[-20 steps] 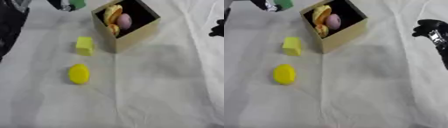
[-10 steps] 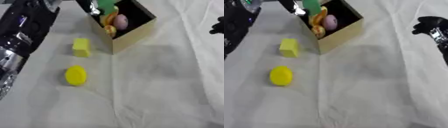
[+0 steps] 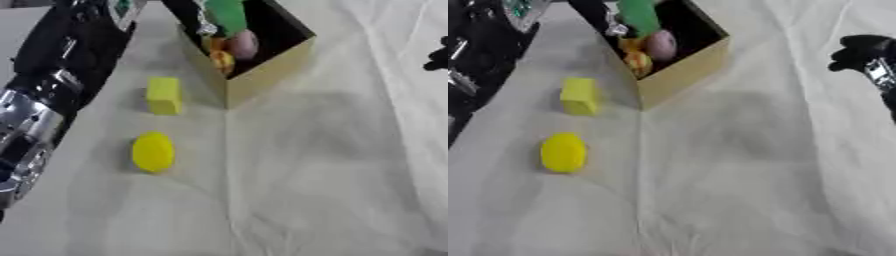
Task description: Pick up objects on the table and place them in the box.
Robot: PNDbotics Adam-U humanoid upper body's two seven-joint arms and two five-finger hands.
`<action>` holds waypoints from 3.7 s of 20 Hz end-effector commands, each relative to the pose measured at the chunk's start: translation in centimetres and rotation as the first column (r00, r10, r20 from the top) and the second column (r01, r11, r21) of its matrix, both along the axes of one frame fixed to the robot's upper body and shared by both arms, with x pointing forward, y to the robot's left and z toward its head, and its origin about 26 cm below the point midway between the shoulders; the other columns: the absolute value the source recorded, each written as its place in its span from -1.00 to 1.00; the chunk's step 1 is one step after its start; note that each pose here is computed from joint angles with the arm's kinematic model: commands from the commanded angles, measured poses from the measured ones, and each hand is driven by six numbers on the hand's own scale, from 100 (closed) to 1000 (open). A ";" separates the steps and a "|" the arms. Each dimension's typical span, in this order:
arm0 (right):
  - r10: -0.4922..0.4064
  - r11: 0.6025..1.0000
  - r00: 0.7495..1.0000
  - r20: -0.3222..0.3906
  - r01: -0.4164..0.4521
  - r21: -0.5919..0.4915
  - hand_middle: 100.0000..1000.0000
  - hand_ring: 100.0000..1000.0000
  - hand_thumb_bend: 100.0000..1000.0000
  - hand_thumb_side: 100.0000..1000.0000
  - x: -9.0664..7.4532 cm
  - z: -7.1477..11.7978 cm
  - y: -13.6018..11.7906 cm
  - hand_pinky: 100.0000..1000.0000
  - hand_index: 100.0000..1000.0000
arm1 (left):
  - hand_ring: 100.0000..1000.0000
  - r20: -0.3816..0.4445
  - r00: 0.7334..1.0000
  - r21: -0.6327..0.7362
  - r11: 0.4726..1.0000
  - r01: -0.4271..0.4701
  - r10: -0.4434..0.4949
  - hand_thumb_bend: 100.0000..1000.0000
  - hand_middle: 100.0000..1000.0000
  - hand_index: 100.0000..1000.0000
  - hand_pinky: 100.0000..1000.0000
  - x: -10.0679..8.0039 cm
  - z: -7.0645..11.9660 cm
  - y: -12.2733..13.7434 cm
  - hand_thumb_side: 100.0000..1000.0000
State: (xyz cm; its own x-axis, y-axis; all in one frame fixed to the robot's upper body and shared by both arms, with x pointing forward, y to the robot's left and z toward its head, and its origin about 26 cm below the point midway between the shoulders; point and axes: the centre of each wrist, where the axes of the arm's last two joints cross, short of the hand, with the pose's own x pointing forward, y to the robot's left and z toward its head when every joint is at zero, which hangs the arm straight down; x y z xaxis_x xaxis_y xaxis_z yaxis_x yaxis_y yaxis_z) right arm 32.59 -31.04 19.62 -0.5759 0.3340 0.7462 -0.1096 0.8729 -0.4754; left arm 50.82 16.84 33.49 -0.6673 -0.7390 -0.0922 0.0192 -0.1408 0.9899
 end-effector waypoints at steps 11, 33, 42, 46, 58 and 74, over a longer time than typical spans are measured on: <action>-0.017 1.000 1.000 0.008 0.017 -0.002 0.26 0.36 -1.00 0.46 -0.4 0.3 -0.5 0.78 0.56 | 0.50 0.067 0.998 -0.036 0.999 0.017 -0.014 -0.16 0.48 0.73 0.61 -0.6 2.0 2.9 -0.08; -0.059 0.998 0.998 -0.002 0.059 0.006 0.26 0.36 -1.00 0.45 -0.6 -0.1 -1.2 0.78 0.56 | 0.48 -0.199 0.978 0.013 0.998 -0.064 0.065 0.00 0.43 0.67 0.59 -3.7 -0.4 8.8 0.06; -0.055 0.998 0.998 -0.002 0.055 0.012 0.26 0.36 -1.00 0.46 -0.6 0.0 -1.1 0.78 0.56 | 0.52 -0.221 0.969 0.131 0.988 -0.085 0.112 0.14 0.48 0.72 0.61 -2.3 -3.6 9.1 -0.10; -0.053 0.998 0.999 -0.005 0.053 0.015 0.26 0.36 -1.00 0.46 -0.6 -0.1 -1.0 0.78 0.56 | 0.52 -0.259 0.962 0.137 0.989 -0.046 0.081 0.10 0.49 0.73 0.62 -1.9 -4.5 8.7 -0.20; -0.051 0.999 0.999 -0.014 0.051 0.019 0.25 0.36 -1.00 0.47 -0.6 -0.2 -0.9 0.78 0.56 | 0.57 -0.311 0.950 0.167 0.983 0.073 -0.017 0.19 0.54 0.75 0.65 -2.5 -3.4 5.6 -0.20; -0.048 0.999 0.999 -0.012 0.049 0.024 0.24 0.36 -1.00 0.48 -0.6 -0.1 -0.8 0.78 0.56 | 0.24 -0.245 0.969 0.226 0.973 0.048 0.009 -0.30 0.08 0.48 0.44 -1.2 -5.6 4.0 -0.55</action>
